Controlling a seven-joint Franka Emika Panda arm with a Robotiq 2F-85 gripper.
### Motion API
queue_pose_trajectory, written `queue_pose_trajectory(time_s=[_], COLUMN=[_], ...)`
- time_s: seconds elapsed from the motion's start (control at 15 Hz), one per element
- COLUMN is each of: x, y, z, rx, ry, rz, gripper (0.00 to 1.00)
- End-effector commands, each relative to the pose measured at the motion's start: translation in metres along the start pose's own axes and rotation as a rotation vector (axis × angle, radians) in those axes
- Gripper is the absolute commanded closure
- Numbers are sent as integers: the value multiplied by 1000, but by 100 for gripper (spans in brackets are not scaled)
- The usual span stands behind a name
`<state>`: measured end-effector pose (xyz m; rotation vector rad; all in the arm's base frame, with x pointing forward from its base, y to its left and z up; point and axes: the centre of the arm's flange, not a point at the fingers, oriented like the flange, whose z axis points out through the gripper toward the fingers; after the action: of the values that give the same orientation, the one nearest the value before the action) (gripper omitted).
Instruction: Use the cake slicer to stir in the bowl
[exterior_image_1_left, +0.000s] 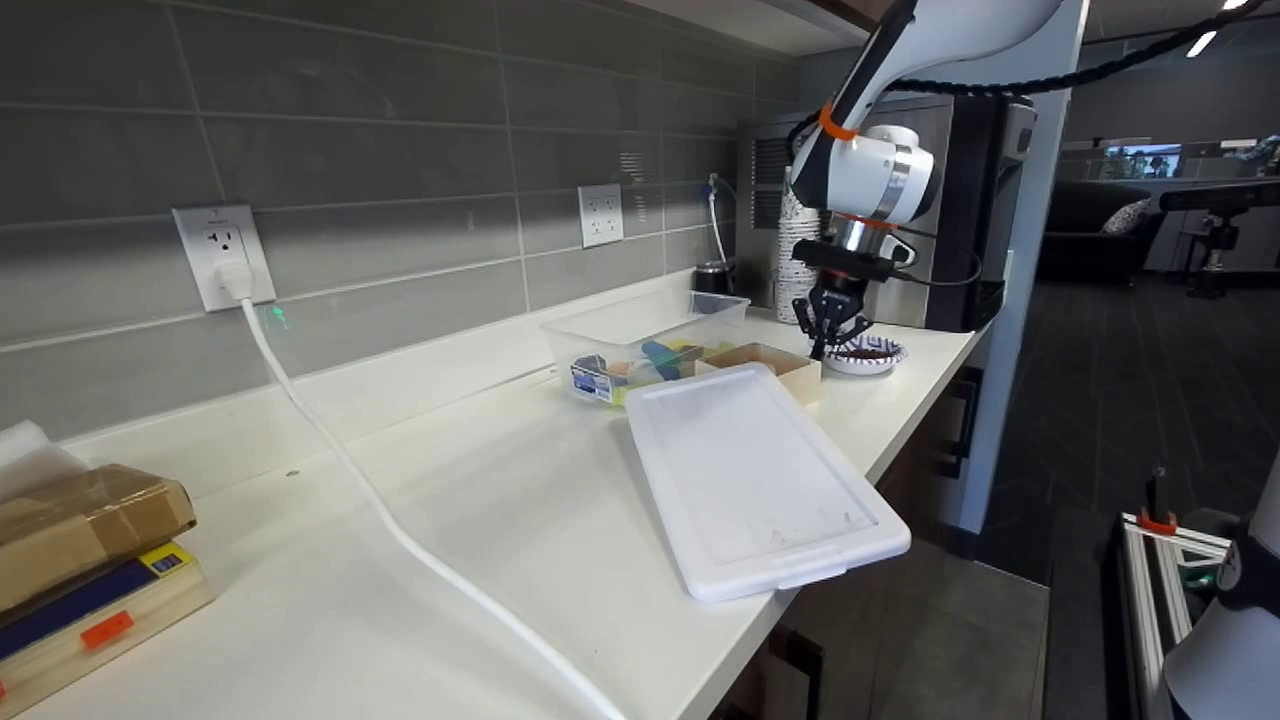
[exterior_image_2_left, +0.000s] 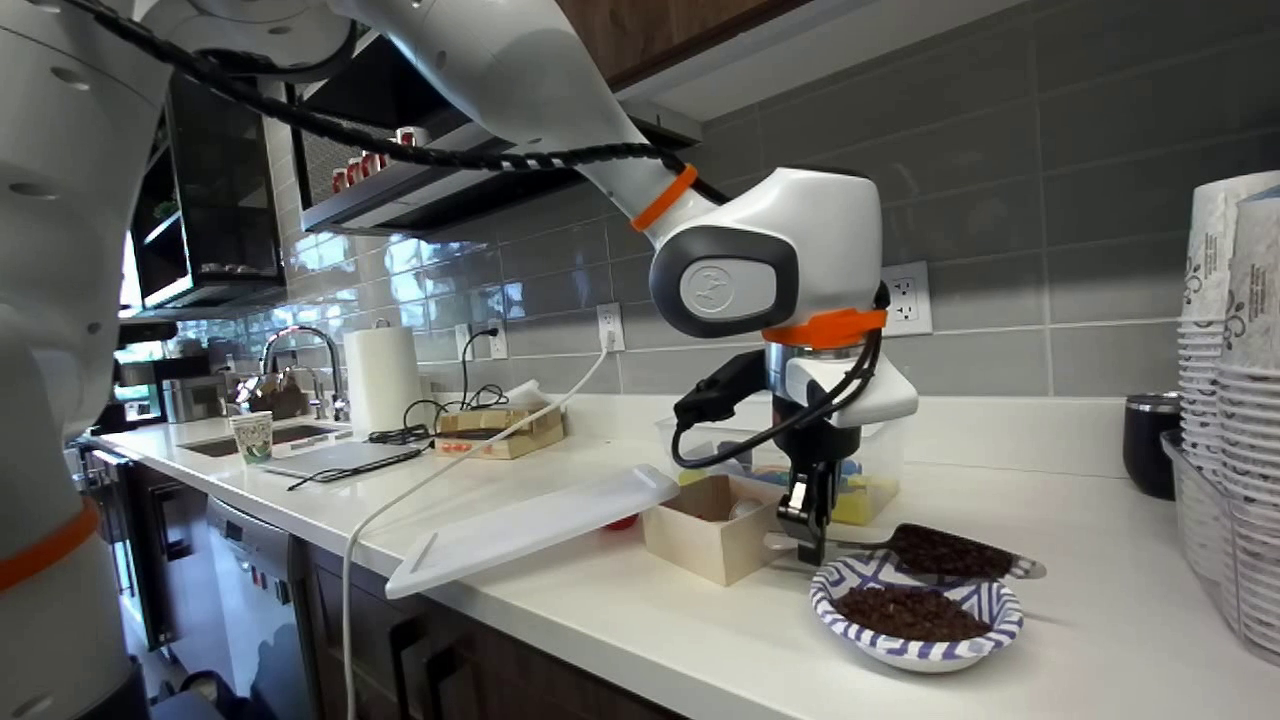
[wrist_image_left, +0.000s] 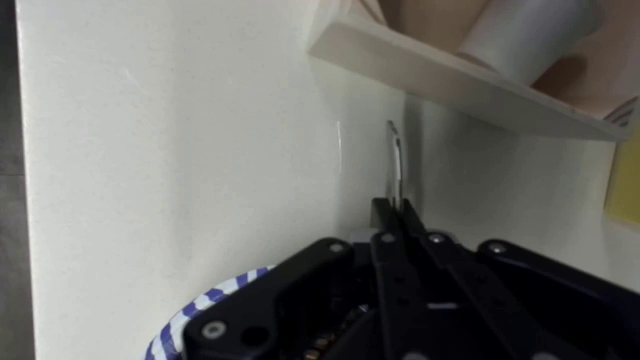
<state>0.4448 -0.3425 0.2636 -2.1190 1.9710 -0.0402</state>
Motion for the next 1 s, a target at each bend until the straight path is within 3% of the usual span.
queue_pose_trajectory(time_s=[0.0,0.47,0.93], x=[-9,-38,-70], y=[-5,-8,34], z=[-22,-82,-158], rx=[48,124,278], ry=[1,-2,-257], rz=[-25,-101,-245], gripper=[99,99,99])
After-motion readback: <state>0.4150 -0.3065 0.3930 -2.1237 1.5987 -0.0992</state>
